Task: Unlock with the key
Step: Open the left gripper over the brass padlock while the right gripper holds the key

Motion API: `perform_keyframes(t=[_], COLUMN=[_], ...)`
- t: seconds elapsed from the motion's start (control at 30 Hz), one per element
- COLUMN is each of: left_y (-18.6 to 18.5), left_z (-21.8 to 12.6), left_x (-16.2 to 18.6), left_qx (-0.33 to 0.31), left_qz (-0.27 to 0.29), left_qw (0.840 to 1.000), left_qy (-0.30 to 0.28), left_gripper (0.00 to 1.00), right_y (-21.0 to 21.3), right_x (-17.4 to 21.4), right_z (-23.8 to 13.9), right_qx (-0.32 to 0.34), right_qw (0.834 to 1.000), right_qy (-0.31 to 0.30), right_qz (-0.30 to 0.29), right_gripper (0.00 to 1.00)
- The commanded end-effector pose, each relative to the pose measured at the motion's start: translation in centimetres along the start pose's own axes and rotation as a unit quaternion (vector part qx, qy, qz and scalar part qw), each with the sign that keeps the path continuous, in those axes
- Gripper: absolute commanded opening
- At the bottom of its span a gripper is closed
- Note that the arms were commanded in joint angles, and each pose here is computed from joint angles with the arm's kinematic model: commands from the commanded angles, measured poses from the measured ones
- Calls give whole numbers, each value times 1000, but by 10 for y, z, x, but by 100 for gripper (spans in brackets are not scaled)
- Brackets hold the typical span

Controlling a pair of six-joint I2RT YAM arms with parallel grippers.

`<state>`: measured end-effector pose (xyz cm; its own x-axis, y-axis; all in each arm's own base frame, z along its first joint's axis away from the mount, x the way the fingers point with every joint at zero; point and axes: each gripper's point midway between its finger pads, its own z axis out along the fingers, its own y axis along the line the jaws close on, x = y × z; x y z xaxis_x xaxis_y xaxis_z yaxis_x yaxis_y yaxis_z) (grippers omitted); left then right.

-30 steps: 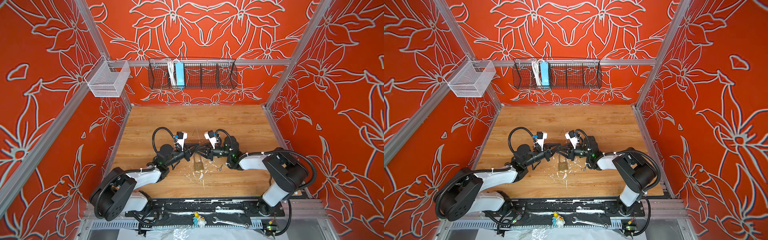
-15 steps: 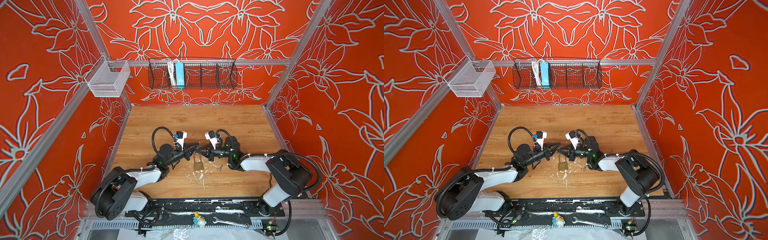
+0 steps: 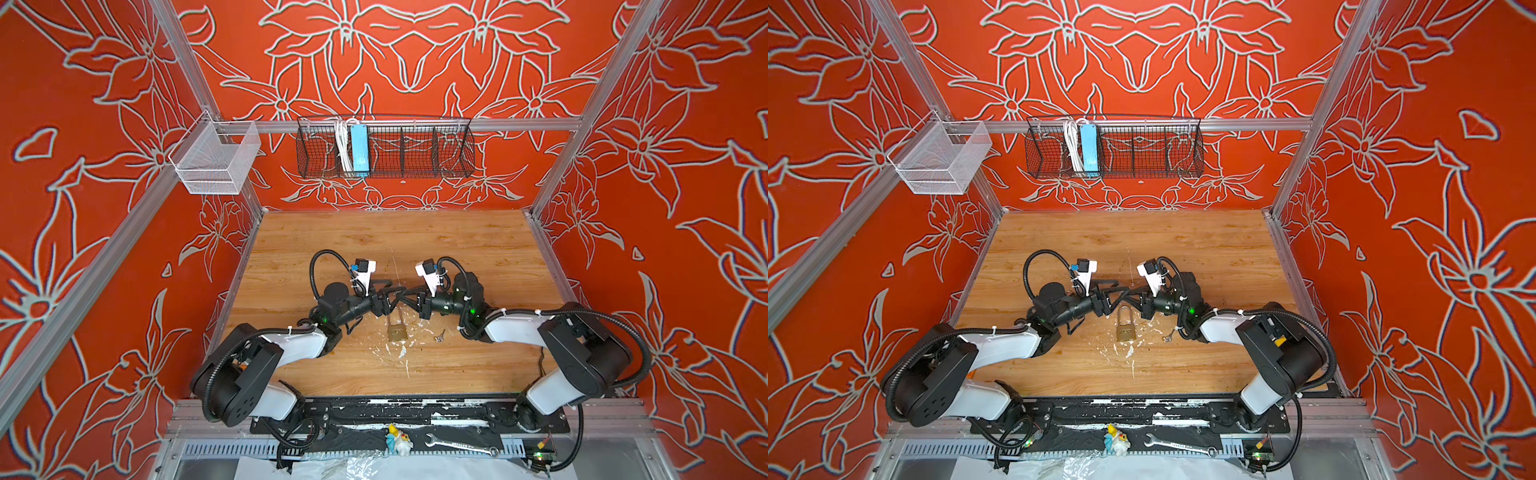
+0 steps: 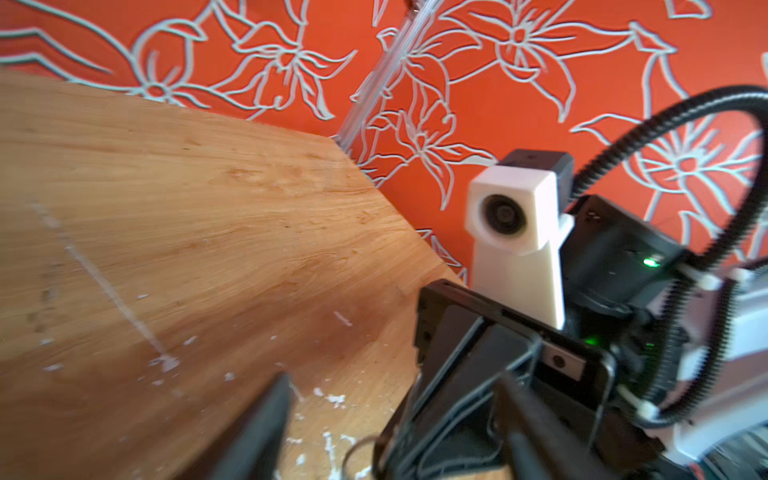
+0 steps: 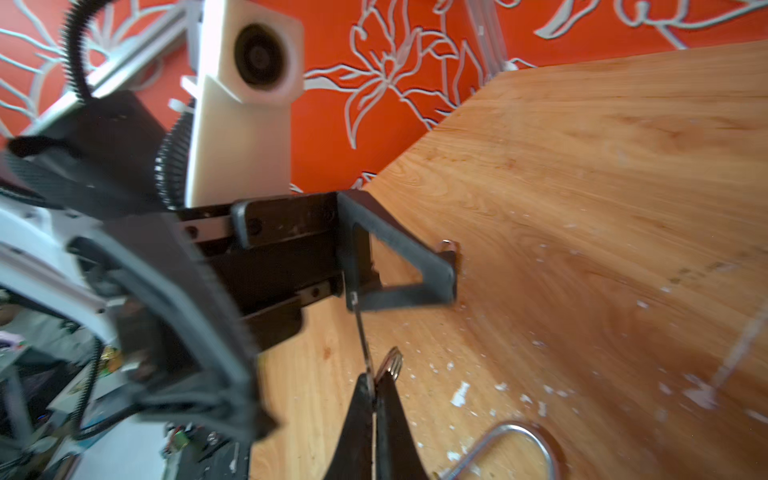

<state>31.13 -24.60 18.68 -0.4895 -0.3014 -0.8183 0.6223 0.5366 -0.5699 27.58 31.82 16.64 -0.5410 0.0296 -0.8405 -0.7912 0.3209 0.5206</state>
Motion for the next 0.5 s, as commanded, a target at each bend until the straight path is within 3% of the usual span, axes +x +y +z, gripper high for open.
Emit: perform_keyframes(t=[0.0, 0.13, 0.2, 0.27, 0.3, 0.37, 0.47], left_y=[35, 94, 113, 125, 131, 144, 153], left_z=[-20, -69, -93, -108, -118, -140, -144], left_x=[-19, -35, -35, -36, -33, -31, -27], left_qx=[-131, -350, -420, -471, -503, -584, -649], left_qz=[30, 23, -16, -13, -16, -33, -45], left_qw=[990, 934, 903, 877, 859, 808, 759], left_qy=[-31, -63, -90, -99, -91, -71, -20], left_gripper=[97, 97, 97, 98, 100, 100, 98], right_y=[-20, -37, -48, -61, -67, -74, -76], right_x=[-6, -6, -5, -1, 0, 3, 3], right_z=[-5, -10, -15, -19, -22, -25, -26], right_qx=[65, 102, 131, 170, 189, 211, 217], right_qw=[998, 995, 991, 985, 981, 977, 976], right_qy=[-4, -8, -7, 4, 9, 15, 16], right_qz=[-4, 14, 25, 26, 30, 28, 27], right_gripper=[0, 0, 0, 0, 0, 0, 0])
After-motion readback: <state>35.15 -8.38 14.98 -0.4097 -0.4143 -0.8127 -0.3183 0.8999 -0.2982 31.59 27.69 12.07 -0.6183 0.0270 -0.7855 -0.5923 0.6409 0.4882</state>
